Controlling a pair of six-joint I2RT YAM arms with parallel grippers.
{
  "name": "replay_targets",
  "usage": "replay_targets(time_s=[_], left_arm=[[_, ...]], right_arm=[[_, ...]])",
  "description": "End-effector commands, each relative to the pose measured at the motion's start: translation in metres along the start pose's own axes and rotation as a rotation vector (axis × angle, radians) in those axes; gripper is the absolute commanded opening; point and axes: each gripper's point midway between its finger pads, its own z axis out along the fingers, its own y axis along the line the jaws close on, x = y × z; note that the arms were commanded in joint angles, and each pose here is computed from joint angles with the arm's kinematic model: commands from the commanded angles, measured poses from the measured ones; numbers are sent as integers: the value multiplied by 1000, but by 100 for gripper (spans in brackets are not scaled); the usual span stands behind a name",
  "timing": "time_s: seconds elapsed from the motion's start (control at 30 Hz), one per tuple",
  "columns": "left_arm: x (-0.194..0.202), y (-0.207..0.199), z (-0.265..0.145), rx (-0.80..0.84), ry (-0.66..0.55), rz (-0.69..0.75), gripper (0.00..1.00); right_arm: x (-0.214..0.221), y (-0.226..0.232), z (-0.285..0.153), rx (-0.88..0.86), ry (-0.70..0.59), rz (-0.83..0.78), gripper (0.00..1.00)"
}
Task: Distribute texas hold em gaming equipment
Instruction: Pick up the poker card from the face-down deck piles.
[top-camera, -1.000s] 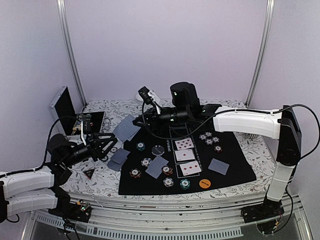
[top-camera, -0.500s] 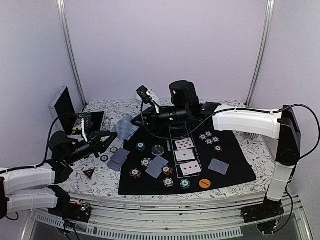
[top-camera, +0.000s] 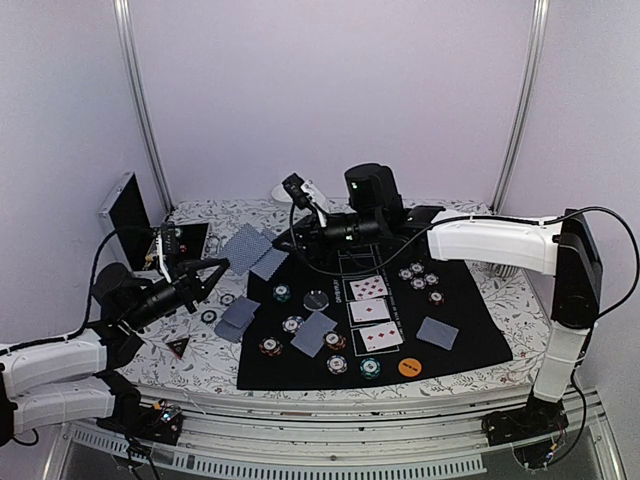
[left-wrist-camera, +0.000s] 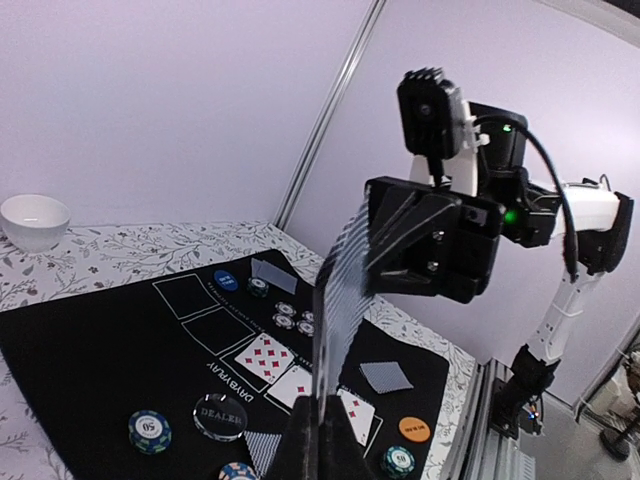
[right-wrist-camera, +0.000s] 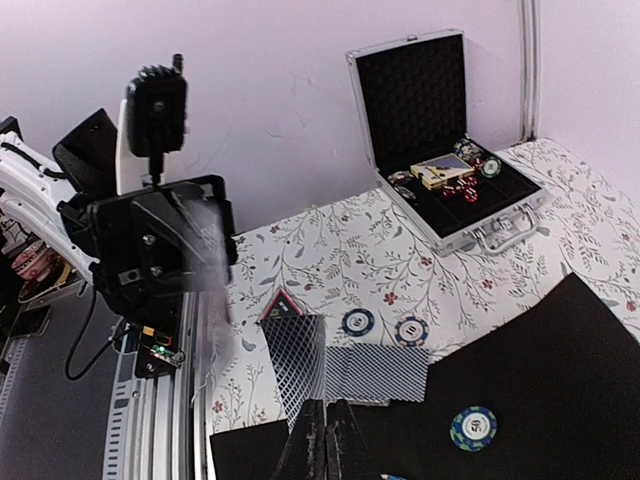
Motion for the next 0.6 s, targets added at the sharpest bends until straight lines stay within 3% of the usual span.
replay_targets(time_s=[0.0,0.17,0.3,0.43,0.57], left_arm=[[-1,-10,-1,49,-8,11,0],[6,-4,1,29,14,-34,0],[22,11,6,-35,100,-23,0],[35,17,12,-53,158,-46,0],[38,20,13,-65,165,-62,0]], right_arm=[[10,-14,-9,5,22,47,2],[20,-49,-15,112,29,92,2],[26,-149,-57,341,-38,324,2],[54,-254,-106,563,-163,653,2],[83,-311,-110,629,-184,768,2]])
